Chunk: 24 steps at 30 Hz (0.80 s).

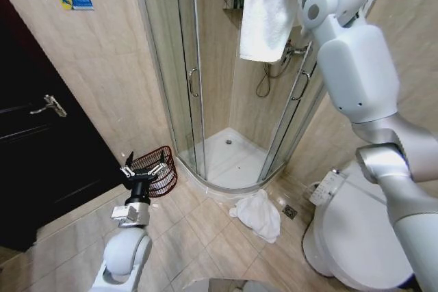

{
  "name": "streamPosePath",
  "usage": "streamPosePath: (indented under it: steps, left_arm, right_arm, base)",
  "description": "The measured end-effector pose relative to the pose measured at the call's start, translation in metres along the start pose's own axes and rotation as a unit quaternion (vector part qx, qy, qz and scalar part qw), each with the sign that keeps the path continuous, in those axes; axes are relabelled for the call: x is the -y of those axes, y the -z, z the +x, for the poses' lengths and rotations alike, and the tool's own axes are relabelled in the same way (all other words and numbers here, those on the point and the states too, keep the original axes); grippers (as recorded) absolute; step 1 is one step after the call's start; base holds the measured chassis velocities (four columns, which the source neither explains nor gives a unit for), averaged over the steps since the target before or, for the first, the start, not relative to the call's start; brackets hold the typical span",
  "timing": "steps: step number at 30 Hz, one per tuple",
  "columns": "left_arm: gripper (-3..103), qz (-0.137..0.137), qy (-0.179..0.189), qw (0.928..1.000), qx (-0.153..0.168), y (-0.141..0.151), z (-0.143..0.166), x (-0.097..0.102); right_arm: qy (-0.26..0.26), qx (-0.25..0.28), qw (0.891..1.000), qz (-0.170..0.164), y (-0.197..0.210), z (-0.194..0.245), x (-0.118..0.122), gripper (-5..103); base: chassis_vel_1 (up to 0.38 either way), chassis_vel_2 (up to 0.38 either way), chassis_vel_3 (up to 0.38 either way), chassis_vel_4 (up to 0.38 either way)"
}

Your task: Discard the used towel into the hamper.

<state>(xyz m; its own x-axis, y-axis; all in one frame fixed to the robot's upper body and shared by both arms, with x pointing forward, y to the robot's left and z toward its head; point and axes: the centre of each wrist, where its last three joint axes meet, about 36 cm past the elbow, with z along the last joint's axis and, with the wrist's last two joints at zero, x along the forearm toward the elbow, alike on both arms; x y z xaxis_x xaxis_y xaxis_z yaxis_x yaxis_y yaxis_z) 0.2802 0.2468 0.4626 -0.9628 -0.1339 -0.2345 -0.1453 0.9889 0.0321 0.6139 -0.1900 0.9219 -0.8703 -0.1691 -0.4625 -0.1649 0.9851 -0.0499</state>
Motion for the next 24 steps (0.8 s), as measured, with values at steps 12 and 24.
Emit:
streamPosePath:
  steps: [12,24]
  left_arm:
    - [100,-0.004,0.011,0.9999,0.008,0.001,0.003,-0.01]
    - [100,-0.012,0.01,0.9998,0.015,0.001,0.005,-0.016]
  right_arm:
    - [0.008,0.004,1.0,-0.001,0.004,-0.004,-0.011,41]
    - [0.008,0.005,1.0,0.0,0.004,-0.004,-0.014,7]
  base:
    - [0.0,0.0,0.0,0.0]
    - [0.0,0.0,0.0,0.0]
